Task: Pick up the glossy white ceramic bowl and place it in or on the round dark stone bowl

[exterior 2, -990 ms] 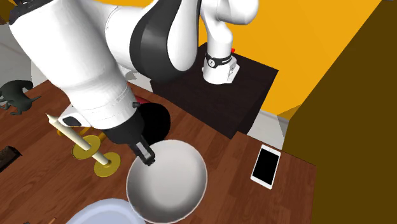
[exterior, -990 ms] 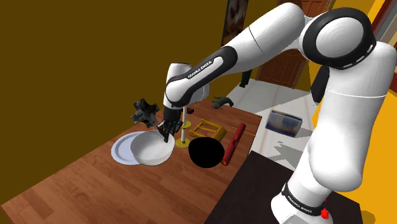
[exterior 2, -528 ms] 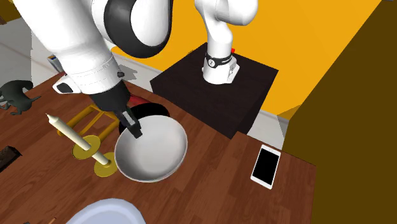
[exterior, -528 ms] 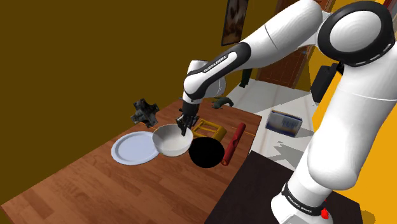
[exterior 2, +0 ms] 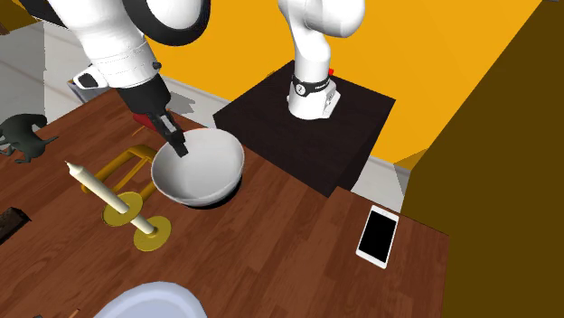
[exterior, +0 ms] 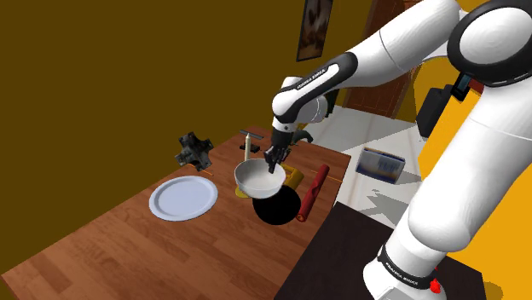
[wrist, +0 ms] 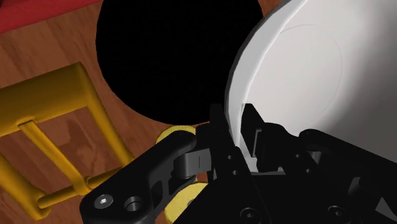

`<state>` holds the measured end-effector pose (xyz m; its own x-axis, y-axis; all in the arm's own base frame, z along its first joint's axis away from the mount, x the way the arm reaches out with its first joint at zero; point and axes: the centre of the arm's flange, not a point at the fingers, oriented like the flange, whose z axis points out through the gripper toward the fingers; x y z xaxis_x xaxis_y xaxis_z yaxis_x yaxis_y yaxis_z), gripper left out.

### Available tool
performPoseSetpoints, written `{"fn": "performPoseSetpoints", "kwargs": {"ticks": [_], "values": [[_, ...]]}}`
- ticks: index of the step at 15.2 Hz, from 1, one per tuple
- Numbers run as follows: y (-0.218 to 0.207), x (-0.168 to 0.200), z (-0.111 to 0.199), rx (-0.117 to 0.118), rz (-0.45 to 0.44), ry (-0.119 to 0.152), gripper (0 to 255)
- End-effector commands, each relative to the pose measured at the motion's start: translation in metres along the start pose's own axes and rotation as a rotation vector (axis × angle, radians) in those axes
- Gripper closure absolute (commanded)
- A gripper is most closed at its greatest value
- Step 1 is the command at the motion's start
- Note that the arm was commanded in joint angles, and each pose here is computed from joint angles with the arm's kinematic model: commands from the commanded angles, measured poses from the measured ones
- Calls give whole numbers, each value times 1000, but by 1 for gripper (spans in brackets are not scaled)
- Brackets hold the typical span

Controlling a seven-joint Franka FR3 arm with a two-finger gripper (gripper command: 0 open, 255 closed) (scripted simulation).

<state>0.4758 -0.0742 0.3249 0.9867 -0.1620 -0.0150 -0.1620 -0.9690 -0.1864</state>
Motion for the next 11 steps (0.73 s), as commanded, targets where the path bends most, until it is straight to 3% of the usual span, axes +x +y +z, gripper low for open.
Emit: {"fn": "performPoseSetpoints", "kwargs": {"ticks": [1,6,11], "values": [[25,-8,-2,1,-2,0,255],[88,-25,-17,1,-2,0,255],[92,-25,9,1,-2,0,255]]}}
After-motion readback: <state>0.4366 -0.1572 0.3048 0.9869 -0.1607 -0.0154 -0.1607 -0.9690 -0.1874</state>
